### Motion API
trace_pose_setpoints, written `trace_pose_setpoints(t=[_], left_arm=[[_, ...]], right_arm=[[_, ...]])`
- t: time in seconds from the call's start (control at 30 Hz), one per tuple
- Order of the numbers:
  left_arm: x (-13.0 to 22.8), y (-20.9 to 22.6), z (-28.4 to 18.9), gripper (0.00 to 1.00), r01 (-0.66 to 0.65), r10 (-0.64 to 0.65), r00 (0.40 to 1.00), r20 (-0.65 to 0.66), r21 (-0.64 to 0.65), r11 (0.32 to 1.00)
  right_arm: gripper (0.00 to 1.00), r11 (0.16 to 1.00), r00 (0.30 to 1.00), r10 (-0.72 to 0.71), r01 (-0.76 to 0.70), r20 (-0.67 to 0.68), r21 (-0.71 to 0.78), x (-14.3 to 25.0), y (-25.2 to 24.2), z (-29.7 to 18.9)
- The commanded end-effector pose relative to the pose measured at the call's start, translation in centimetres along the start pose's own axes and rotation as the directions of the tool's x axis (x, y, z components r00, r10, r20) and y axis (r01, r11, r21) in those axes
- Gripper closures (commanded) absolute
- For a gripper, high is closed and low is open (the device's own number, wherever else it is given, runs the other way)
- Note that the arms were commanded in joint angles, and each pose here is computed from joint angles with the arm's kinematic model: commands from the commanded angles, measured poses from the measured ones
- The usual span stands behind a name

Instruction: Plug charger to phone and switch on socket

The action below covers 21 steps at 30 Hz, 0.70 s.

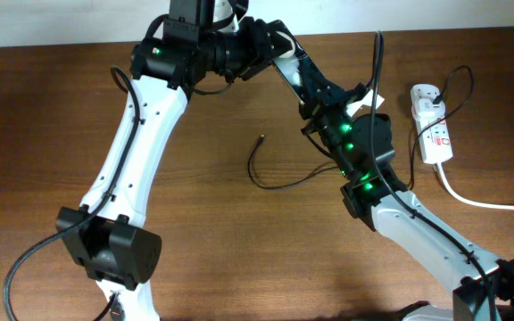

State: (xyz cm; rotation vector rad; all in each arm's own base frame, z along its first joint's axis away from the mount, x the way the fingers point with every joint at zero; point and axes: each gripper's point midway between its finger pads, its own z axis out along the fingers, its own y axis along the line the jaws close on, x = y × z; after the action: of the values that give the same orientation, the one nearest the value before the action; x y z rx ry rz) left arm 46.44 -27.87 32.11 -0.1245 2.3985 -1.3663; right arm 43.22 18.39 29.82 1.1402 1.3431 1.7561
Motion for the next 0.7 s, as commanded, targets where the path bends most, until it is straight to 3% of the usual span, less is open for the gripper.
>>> trace_pose_setpoints(t=[0.0,0.43,0.47,0.5,0.53,0.67], left_arm=[[-0.3,-1.7,-1.0,0.6,-0.04,0.039,0.999,0.039,0.019,0.999],[-0.3,-2.6,-0.7,0.59,-0.068,0.066,0.997,0.045,0.045,0.997],[-0.3,-2.7,-0.7,0.62,-0.07,0.068,0.997,0.047,0.047,0.996],[-0.4,-2.7,-0.7,0.75,-0.071,0.068,0.997,0.048,0.047,0.996],[-0.4,-2.7,-0.7,0.8,-0.07,0.068,0.997,0.047,0.047,0.996],[-0.4,-2.7,-0.7,0.81,-0.07,0.068,0.997,0.047,0.047,0.996]], right_arm=[[0.96,1.0,0.996,-0.007,0.005,-0.084,-0.029,2.5,1.4,0.1],[0.96,1.0,0.991,-0.006,0.004,-0.135,-0.017,3.9,1.1,0.1],[0.96,1.0,0.991,-0.007,0.005,-0.137,-0.017,4.0,1.1,0.0],[0.96,1.0,0.99,-0.009,0.007,-0.139,-0.016,4.0,1.1,0.0],[0.96,1.0,0.99,-0.009,0.007,-0.143,-0.015,4.1,1.0,0.0],[0.96,1.0,0.989,-0.014,0.012,-0.15,-0.014,4.2,1.0,0.0]])
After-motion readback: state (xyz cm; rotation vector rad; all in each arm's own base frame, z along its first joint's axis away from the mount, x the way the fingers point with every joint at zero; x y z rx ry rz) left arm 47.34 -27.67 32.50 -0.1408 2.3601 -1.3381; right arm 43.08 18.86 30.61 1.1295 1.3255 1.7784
